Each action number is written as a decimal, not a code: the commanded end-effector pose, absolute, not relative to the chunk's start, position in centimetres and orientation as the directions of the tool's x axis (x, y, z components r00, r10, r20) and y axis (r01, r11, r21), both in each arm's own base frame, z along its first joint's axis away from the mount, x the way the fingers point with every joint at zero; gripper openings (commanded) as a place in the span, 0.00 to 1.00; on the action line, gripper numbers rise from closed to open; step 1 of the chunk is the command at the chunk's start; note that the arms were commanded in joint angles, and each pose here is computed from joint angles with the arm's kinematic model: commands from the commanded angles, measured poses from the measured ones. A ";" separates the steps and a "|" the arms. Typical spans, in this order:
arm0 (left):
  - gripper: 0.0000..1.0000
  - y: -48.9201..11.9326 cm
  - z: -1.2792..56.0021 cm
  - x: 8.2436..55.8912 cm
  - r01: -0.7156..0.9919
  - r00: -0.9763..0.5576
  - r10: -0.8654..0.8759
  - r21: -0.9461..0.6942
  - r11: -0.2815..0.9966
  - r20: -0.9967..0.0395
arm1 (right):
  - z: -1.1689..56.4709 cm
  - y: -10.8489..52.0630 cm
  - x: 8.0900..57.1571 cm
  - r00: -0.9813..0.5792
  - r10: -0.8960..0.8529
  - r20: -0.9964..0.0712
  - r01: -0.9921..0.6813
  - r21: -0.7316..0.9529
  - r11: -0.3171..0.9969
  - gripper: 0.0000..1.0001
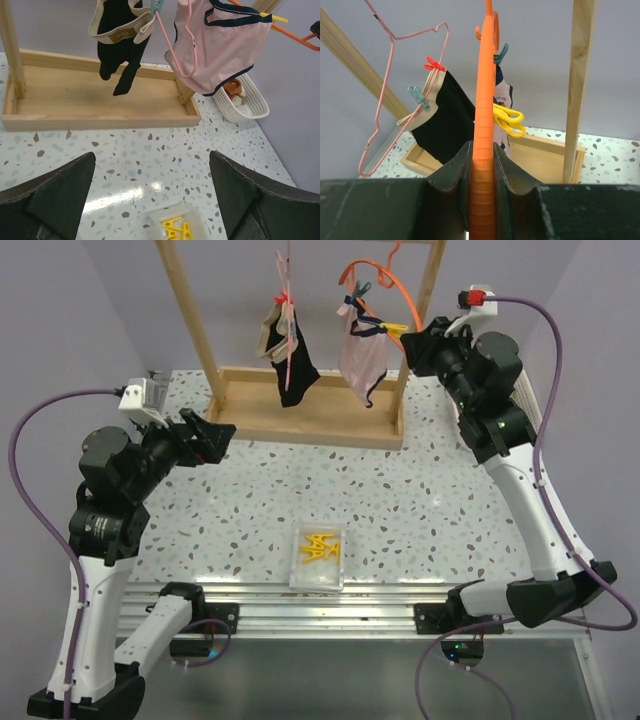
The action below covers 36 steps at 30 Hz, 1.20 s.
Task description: Remove the underwear clipped to the hanger
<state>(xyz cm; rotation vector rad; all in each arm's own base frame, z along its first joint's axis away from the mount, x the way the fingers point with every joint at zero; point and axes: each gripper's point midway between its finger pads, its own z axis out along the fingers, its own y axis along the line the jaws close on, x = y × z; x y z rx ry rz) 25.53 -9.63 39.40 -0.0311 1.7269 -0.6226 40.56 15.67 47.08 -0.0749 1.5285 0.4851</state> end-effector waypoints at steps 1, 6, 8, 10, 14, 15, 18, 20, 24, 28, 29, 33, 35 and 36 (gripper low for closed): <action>1.00 -10.5 41.3 25.7 0.381 -0.219 -0.324 -0.386 0.840 -0.920 | 51.5 15.0 39.1 0.112 0.314 -0.943 -0.376 0.253 0.892 0.00; 1.00 -10.8 40.5 26.0 0.385 -0.238 -0.320 -0.391 0.836 -0.917 | 50.9 15.6 41.2 0.093 0.295 -0.951 -0.368 0.243 0.897 0.00; 1.00 -10.8 40.3 25.9 0.382 -0.242 -0.319 -0.392 0.837 -0.916 | 51.5 15.9 41.8 0.108 0.311 -0.944 -0.374 0.252 0.892 0.00; 1.00 -10.7 40.2 25.9 0.379 -0.242 -0.317 -0.390 0.839 -0.917 | 52.6 16.0 41.8 0.133 0.332 -0.934 -0.385 0.260 0.886 0.00; 1.00 -10.6 40.1 25.8 0.374 -0.236 -0.311 -0.381 0.846 -0.921 | 54.6 15.7 40.5 0.196 0.394 -0.898 -0.414 0.288 0.863 0.00; 1.00 -10.6 40.0 25.9 0.373 -0.238 -0.309 -0.380 0.846 -0.921 | 54.9 15.4 40.4 0.213 0.406 -0.889 -0.407 0.297 0.864 0.00; 1.00 -10.7 39.9 26.2 0.377 -0.242 -0.306 -0.380 0.845 -0.921 | 55.5 15.2 40.5 0.240 0.421 -0.875 -0.407 0.303 0.862 0.00; 1.00 -10.8 39.8 26.5 0.377 -0.248 -0.308 -0.384 0.843 -0.918 | 55.5 15.2 40.6 0.250 0.426 -0.870 -0.405 0.305 0.862 0.00; 1.00 -11.0 39.8 26.7 0.388 -0.251 -0.309 -0.387 0.836 -0.918 | 55.8 14.8 39.9 0.272 0.454 -0.848 -0.415 0.323 0.851 0.00; 1.00 -11.1 39.9 26.8 0.392 -0.248 -0.309 -0.386 0.835 -0.918 | 55.4 14.8 39.4 0.294 0.497 -0.816 -0.438 0.348 0.829 0.00; 1.00 -11.1 39.9 26.9 0.392 -0.248 -0.309 -0.386 0.835 -0.918 | 54.9 15.0 39.6 0.286 0.498 -0.819 -0.442 0.348 0.827 0.00; 1.00 -11.4 39.7 27.1 0.400 -0.259 -0.311 -0.394 0.827 -0.915 | 54.8 15.1 39.8 0.301 0.536 -0.788 -0.460 0.372 0.806 0.00; 1.00 -11.5 39.8 27.1 0.402 -0.258 -0.311 -0.394 0.826 -0.915 | 55.4 15.0 39.4 0.319 0.557 -0.767 -0.474 0.380 0.794 0.00; 1.00 -11.4 39.9 27.1 0.402 -0.255 -0.311 -0.393 0.827 -0.916 | 55.8 14.9 39.2 0.331 0.566 -0.755 -0.483 0.380 0.789 0.00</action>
